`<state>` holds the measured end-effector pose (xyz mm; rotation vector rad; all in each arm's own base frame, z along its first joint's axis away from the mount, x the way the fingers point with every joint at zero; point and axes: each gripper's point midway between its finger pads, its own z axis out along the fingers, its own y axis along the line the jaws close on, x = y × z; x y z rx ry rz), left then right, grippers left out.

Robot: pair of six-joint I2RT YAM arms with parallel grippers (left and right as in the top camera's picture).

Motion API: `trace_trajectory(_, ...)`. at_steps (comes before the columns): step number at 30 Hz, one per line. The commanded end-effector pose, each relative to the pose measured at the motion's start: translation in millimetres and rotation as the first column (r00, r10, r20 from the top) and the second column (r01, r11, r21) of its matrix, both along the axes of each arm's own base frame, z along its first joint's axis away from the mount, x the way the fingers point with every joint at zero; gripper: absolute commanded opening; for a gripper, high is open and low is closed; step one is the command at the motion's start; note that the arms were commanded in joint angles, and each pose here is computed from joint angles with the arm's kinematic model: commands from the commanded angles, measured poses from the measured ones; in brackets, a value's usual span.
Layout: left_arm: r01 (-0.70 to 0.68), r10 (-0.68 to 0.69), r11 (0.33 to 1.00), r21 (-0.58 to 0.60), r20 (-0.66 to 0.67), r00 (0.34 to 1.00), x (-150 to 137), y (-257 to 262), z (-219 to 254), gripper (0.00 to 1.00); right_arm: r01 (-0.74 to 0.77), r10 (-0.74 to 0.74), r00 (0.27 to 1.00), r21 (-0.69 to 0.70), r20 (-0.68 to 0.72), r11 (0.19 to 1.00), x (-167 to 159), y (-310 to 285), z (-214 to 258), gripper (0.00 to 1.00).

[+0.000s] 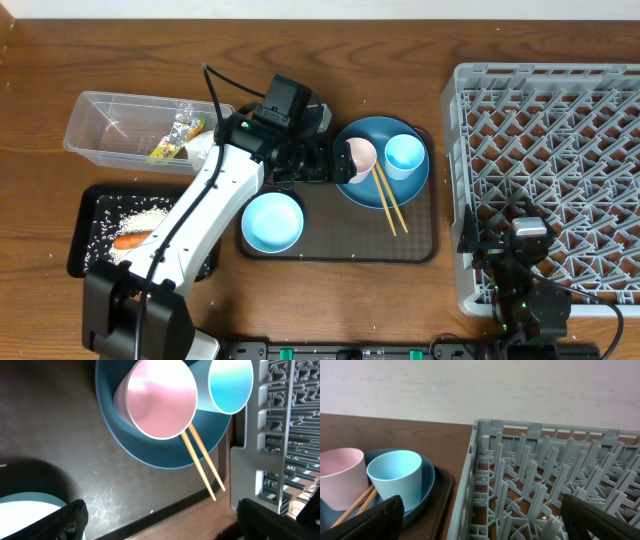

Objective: Sort waste into correct bins and load items into the dishwasher rack
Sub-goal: 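Reach the left gripper to the pink cup on the blue plate and grasp it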

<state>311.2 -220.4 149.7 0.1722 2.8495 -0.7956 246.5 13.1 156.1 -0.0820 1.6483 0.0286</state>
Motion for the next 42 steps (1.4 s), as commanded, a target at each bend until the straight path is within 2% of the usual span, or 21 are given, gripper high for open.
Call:
trace_trajectory(1, -0.023, 0.021, 0.998, 0.053, 0.044, 0.999, 5.6, 9.7, 0.5, 0.98, -0.001, 0.001, 1.0, -0.004, -0.005, 1.0, 0.0, 0.2, -1.6, 0.99)
trace_trajectory(5, -0.076, 0.061, 0.985, 0.154, 0.094, 0.994, 16.1, 27.1, -5.3, 0.98, -0.001, 0.001, 1.0, -0.004, -0.005, 1.0, 0.0, 0.2, -1.6, 0.99)
trace_trajectory(14, -0.082, 0.064, 0.988, 0.13, 0.133, 0.989, 25.2, 22.7, -0.7, 0.98, -0.001, 0.001, 1.0, -0.003, -0.005, 1.0, 0.0, 0.2, -1.6, 0.99)
trace_trajectory(18, -0.159, 0.149, 0.983, 0.089, 0.11, 0.983, 28.5, 17.0, 2.1, 0.98, -0.001, 0.001, 1.0, -0.004, -0.005, 1.0, 0.0, 0.2, -1.6, 0.99)
trace_trajectory(20, -0.152, 0.142, 0.985, 0.081, 0.12, 0.983, 28.5, 11.5, 3.6, 0.98, -0.001, 0.001, 1.0, -0.004, -0.005, 1.0, 0.0, 0.2, -1.6, 0.99)
trace_trajectory(28, -0.251, 0.219, 0.951, 0.183, 0.181, 0.959, 28.1, -2.8, -8.4, 0.99, -0.001, 0.001, 1.0, -0.004, -0.005, 1.0, 0.0, 0.2, -1.6, 0.99)
trace_trajectory(30, -0.249, 0.21, 0.953, 0.175, 0.216, 0.954, 29.5, -12.9, -5.3, 0.96, -0.001, 0.001, 1.0, -0.004, -0.005, 1.0, 0.0, 0.2, -1.6, 0.99)
trace_trajectory(34, -0.3, 0.24, 0.933, 0.197, 0.278, 0.93, 31.4, -17.9, -2.2, 0.82, -0.001, 0.001, 1.0, -0.004, -0.005, 1.0, 0.0, 0.2, -1.6, 0.99)
trace_trajectory(38, -0.372, 0.279, 0.895, 0.248, 0.339, 0.898, 36.0, -11.0, -5.6, 0.78, -0.001, 0.001, 1.0, -0.004, -0.005, 1.0, 0.0, 0.2, -1.6, 0.99)
trace_trajectory(42, -0.376, 0.281, 0.888, 0.264, 0.336, 0.899, 39.6, -13.8, -16.8, 0.75, -0.001, 0.001, 1.0, -0.004, -0.005, 1.0, 0.0, 0.2, -1.6, 0.99)
